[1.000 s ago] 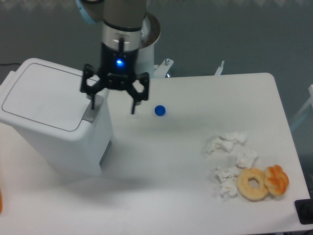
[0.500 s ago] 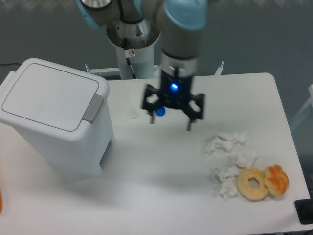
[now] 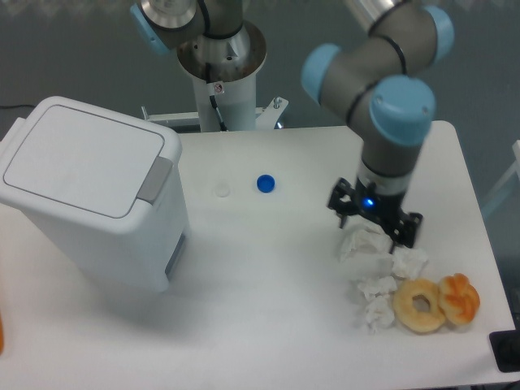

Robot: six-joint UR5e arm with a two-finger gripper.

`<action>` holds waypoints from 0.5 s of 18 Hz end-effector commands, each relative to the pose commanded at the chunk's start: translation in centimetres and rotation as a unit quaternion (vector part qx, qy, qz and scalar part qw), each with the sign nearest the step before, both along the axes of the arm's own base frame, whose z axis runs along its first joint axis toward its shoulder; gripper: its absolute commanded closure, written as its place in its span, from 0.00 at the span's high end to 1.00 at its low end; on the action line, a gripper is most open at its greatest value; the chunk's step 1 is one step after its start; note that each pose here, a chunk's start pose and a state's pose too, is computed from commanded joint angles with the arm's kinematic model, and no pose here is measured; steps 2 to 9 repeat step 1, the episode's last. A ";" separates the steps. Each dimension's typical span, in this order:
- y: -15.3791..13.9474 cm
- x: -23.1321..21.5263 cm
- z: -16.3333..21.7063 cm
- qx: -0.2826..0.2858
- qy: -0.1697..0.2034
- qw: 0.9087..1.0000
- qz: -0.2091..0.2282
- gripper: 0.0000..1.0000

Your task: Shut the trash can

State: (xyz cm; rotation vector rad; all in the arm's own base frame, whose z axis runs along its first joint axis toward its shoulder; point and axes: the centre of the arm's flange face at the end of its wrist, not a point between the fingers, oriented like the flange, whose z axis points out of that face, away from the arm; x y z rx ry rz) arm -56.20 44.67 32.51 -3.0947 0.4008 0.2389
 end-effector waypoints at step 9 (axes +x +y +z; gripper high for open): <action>0.1 -0.4 -0.3 -0.007 0.003 1.000 0.001 1.00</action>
